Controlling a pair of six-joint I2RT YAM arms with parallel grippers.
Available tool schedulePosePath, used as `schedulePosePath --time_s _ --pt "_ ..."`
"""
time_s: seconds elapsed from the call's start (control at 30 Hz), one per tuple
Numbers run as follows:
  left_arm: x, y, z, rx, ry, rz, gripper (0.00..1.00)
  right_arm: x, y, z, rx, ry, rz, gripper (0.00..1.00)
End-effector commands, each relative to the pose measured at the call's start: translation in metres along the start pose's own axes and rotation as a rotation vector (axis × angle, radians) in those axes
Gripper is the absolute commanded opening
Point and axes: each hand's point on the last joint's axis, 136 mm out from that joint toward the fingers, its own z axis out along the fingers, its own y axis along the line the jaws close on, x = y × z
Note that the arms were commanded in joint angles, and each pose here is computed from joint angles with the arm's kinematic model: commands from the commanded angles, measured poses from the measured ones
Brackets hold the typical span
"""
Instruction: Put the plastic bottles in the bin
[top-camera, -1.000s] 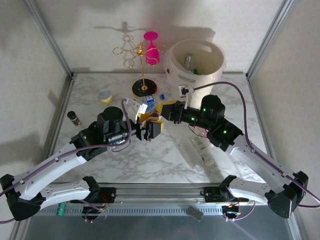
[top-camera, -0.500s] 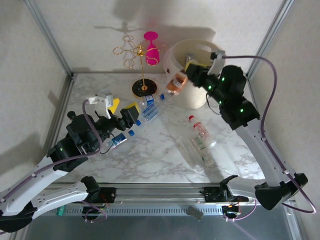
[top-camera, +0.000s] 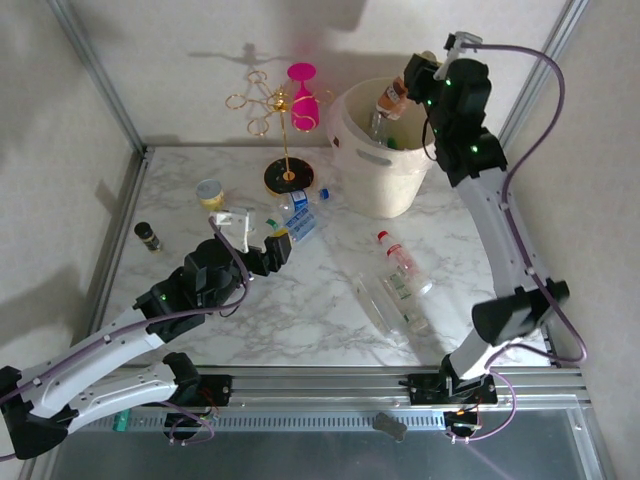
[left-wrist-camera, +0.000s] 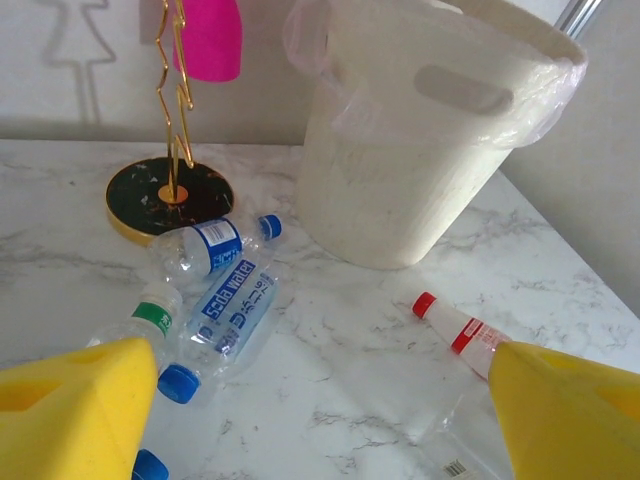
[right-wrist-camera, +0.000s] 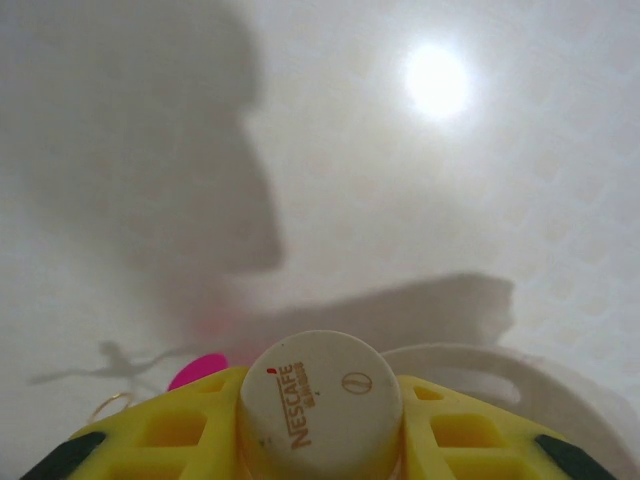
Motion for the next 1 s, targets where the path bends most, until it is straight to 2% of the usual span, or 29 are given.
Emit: schedulePosePath --time_s 0.0,0.17,0.43,0.77,0.87,0.97 --pt "-0.006 -0.004 0.001 0.009 -0.028 0.001 0.86 0.006 -0.017 0.025 0.094 0.013 -0.062 0.20" --pt "0.000 -0.002 0.005 -0.004 -0.017 0.013 0.86 0.047 -0.023 0.064 0.052 0.144 -0.020 0.20" --pt "0.016 -0.002 0.015 -0.010 0.025 0.022 0.86 0.115 -0.049 0.094 -0.031 0.362 0.229 0.19" --pt "0.022 0.002 0.021 -0.037 0.045 0.036 0.86 0.193 -0.078 0.122 0.005 0.547 0.227 0.24" --pt "0.021 0.002 0.021 -0.037 0.047 0.035 0.86 0.202 -0.083 0.126 0.018 0.561 0.209 0.31" --pt "0.020 0.002 0.020 -0.038 0.041 0.029 0.86 0.205 -0.085 0.127 0.018 0.564 0.193 0.46"
